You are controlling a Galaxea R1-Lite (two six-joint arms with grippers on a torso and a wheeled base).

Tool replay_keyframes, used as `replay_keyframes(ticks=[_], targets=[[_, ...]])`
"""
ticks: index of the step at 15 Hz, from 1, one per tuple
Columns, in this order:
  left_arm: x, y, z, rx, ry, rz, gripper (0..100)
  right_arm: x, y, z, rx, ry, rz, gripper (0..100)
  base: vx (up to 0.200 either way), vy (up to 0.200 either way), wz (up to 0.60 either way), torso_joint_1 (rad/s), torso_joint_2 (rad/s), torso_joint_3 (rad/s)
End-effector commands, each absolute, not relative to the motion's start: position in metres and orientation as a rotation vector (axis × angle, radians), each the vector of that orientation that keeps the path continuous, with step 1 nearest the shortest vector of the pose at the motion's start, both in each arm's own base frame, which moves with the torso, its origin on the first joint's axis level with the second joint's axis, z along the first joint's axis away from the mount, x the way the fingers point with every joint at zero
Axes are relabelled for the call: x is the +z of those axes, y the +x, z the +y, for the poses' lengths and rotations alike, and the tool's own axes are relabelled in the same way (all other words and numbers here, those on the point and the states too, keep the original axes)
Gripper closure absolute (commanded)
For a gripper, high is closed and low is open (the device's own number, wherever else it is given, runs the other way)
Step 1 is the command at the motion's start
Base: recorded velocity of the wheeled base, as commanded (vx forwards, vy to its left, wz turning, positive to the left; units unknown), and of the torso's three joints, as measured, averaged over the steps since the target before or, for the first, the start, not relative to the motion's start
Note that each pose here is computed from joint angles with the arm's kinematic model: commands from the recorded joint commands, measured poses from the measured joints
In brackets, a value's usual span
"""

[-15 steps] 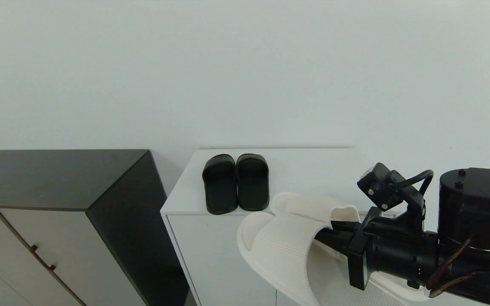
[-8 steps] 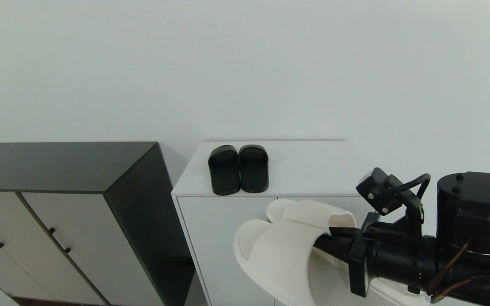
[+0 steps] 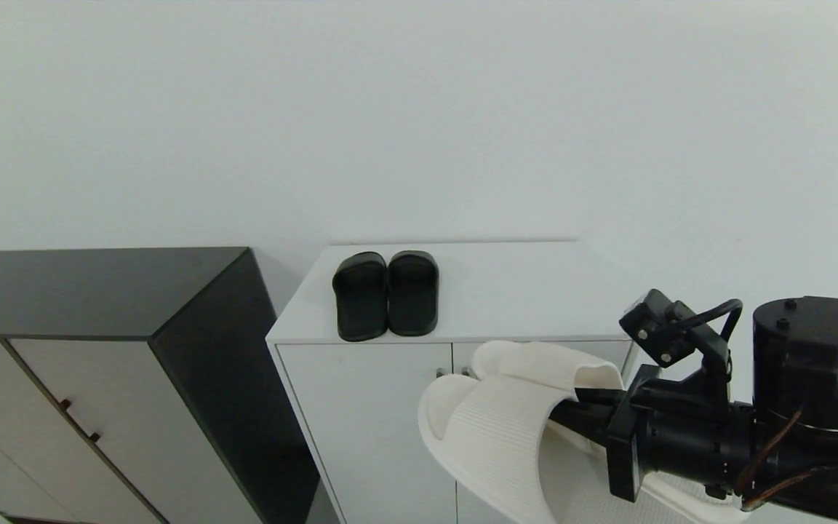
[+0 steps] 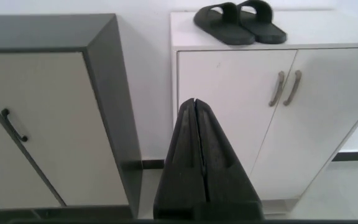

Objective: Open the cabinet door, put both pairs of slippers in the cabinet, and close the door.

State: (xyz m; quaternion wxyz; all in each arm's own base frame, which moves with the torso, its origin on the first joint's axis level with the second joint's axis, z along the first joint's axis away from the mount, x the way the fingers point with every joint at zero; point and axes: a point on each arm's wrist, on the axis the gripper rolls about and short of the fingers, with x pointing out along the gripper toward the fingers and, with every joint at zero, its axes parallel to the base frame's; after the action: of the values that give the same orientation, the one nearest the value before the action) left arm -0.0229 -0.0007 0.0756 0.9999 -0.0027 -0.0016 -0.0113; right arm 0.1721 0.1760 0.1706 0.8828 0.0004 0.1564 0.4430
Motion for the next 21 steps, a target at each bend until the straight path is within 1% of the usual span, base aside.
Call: replay_keyframes(ticks=[1, 12, 16, 21], targets=[[0.0756, -0.0228, -0.0007, -0.023, -0.006, -0.001, 100, 0.1705, 0.1719, 0.1765, 0.925, -0.001, 0.325, 100, 0.0, 0.0, -0.6, 0.007, 0.0, 0.002], [0.0756, -0.0228, -0.0007, -0.023, -0.006, -0.001, 100, 0.1682, 0.1706, 0.176, 0.935, -0.01, 0.33, 100, 0.0, 0.0, 0.0, -0.004, 0.01, 0.006], [0.0756, -0.0228, -0.0007, -0.021, -0.006, -0.001, 100, 0.1675, 0.1703, 0.1758, 0.936, -0.011, 0.334, 100, 0.0, 0.0, 0.0, -0.163, 0.37, 0.205], [0.0756, -0.0228, -0.0007, -0.02, -0.005, -0.001, 100, 0.1667, 0.1693, 0.1748, 0.936, -0.011, 0.334, 100, 0.0, 0.0, 0.0, -0.232, 0.53, 0.301]])
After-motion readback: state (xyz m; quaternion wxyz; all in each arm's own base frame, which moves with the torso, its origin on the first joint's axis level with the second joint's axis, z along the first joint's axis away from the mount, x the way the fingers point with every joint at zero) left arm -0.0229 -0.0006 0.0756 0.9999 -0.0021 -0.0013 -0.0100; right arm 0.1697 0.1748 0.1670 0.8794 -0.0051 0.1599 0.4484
